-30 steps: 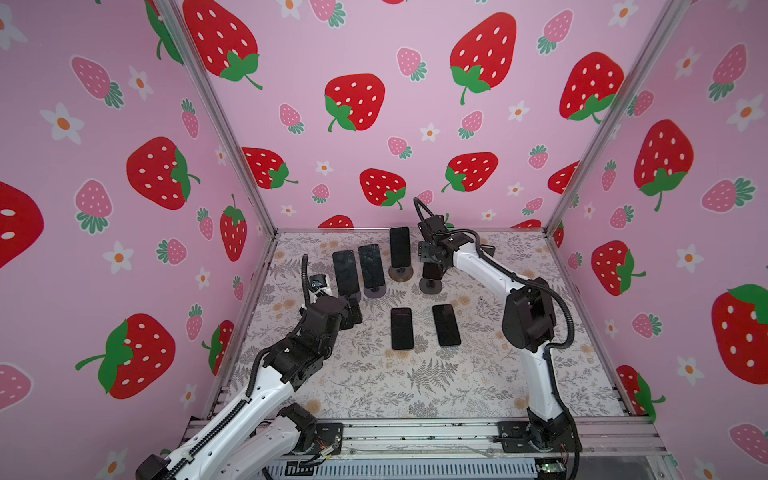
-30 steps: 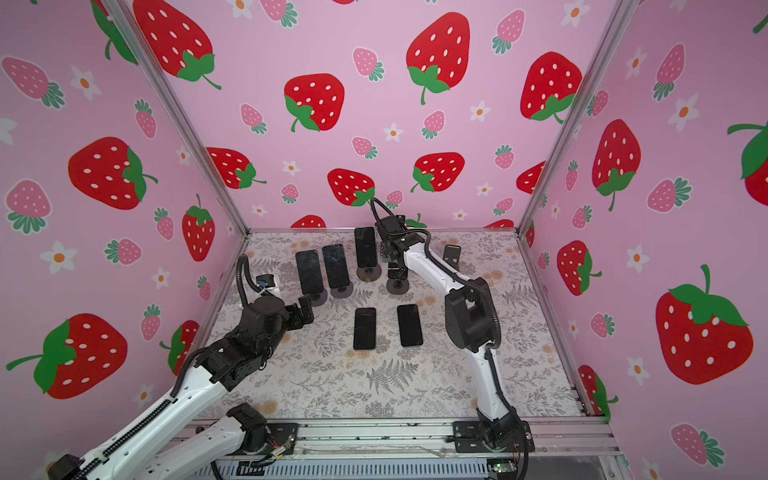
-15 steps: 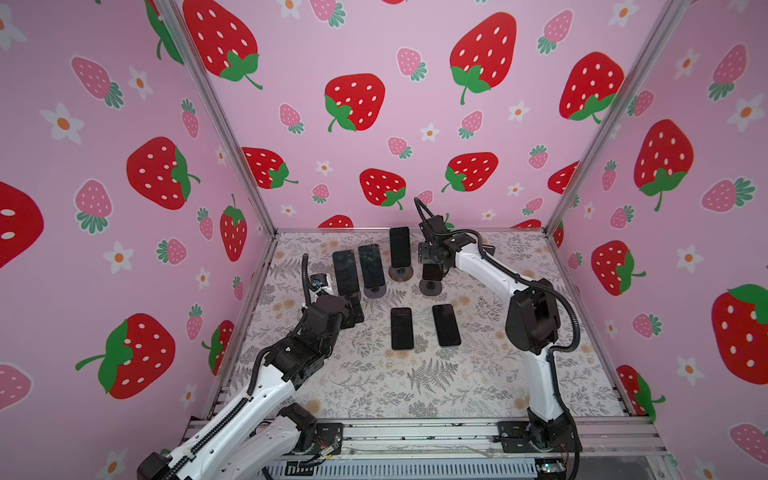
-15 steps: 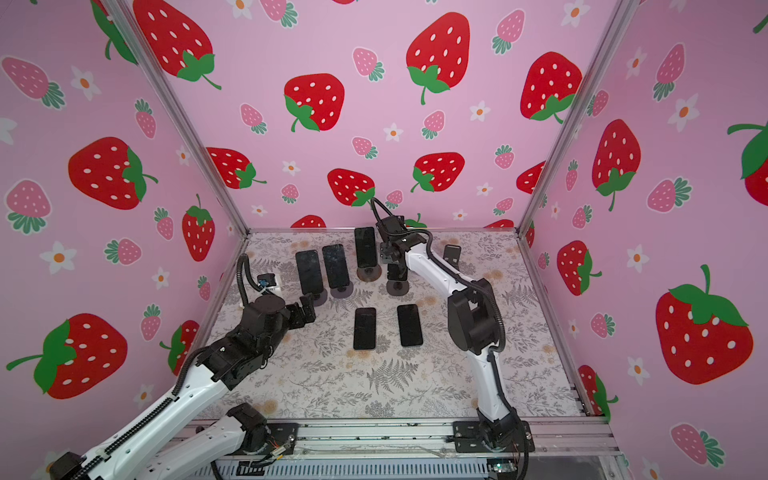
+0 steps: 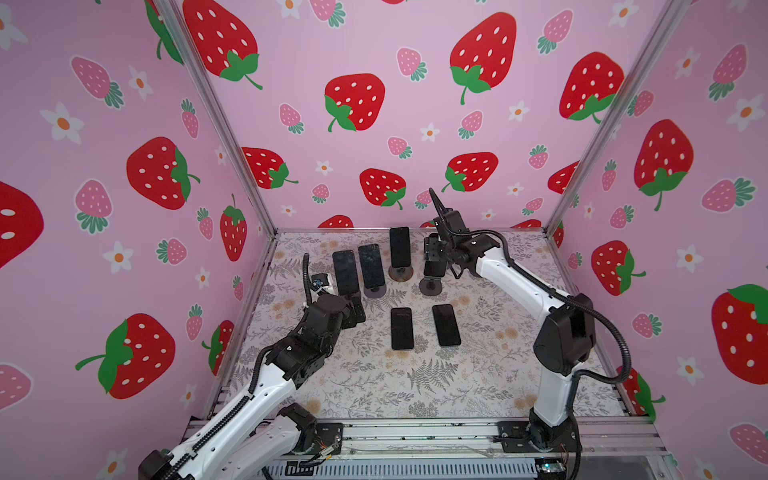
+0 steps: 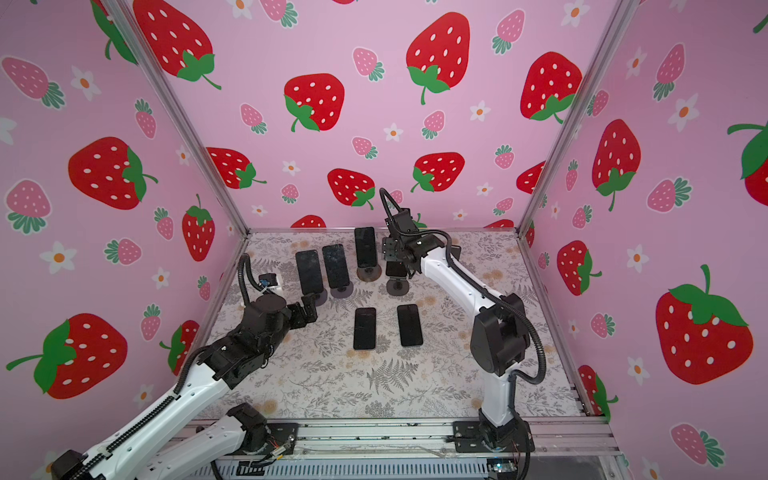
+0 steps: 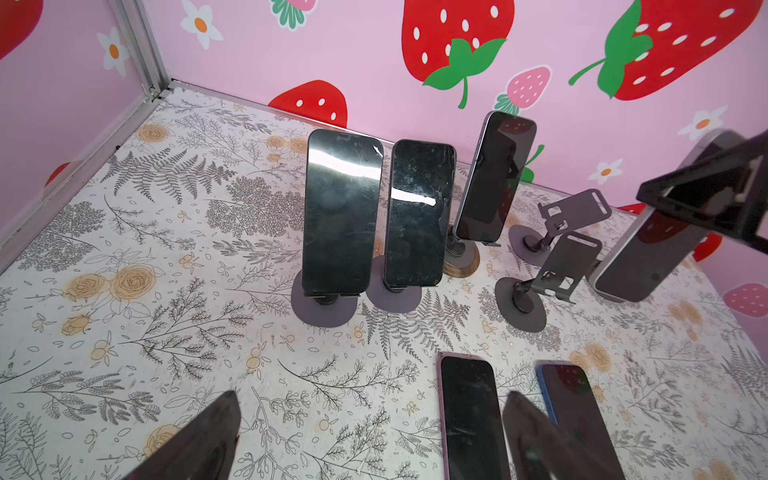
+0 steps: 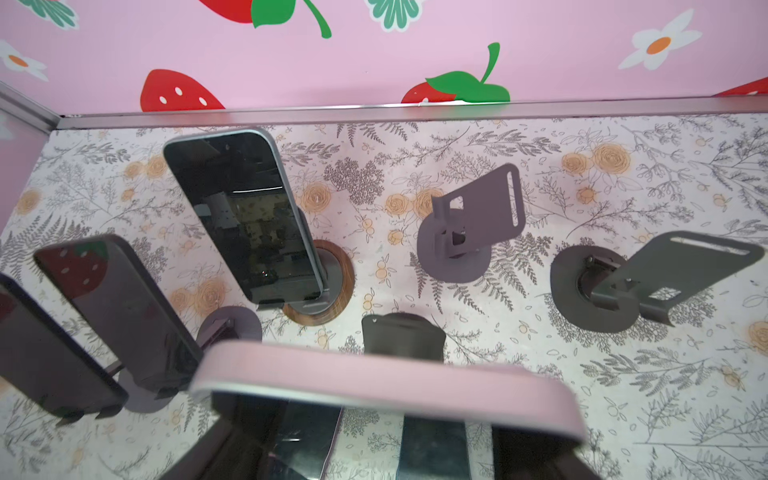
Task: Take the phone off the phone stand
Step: 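Lift the pink-cased phone off its stand and carry it toward the robot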
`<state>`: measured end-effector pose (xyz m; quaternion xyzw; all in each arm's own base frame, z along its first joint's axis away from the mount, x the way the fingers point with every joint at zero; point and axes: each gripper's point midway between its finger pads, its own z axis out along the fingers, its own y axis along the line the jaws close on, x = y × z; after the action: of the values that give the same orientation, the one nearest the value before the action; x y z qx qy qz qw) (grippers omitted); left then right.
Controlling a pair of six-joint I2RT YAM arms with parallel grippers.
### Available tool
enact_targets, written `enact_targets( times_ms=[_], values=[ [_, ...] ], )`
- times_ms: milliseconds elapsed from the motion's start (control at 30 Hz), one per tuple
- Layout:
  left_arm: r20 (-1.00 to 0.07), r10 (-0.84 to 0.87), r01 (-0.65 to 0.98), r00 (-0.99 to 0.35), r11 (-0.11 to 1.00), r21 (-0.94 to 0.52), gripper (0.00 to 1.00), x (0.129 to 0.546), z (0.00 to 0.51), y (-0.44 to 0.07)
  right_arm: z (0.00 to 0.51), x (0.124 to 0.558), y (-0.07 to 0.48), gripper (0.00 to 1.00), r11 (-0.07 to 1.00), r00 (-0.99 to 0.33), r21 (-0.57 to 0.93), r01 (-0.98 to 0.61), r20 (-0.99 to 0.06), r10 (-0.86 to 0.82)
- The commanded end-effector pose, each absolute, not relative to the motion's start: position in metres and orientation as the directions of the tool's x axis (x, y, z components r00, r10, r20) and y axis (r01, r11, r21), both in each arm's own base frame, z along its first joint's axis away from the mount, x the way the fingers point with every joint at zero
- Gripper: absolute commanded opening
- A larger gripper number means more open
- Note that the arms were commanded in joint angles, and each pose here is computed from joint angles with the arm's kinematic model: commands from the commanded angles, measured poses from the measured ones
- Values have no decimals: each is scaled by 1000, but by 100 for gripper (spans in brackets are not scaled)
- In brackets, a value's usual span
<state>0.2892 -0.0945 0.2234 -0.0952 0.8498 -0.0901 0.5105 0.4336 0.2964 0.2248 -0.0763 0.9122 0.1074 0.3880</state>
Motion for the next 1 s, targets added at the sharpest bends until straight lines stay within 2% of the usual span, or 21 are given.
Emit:
enact_targets(
  times_ms=[0, 233, 500, 967],
  values=[
    [-853, -285, -87, -437, 958, -275, 99, 292, 229, -92, 246, 417, 305, 72, 937, -663, 202, -285, -748, -40],
    [-857, -277, -102, -435, 961, -259, 99, 299, 231, -91, 239, 386, 311, 71, 900, -686, 251, -356, -724, -69],
    [-846, -271, -89, -459, 961, -260, 99, 307, 217, -99, 205, 356, 278, 71, 924, -736, 167, -344, -659, -155],
    [-817, -275, -68, -508, 958, -280, 99, 320, 204, -117, 126, 326, 162, 69, 987, -855, 31, -155, -505, -118]
  ],
)
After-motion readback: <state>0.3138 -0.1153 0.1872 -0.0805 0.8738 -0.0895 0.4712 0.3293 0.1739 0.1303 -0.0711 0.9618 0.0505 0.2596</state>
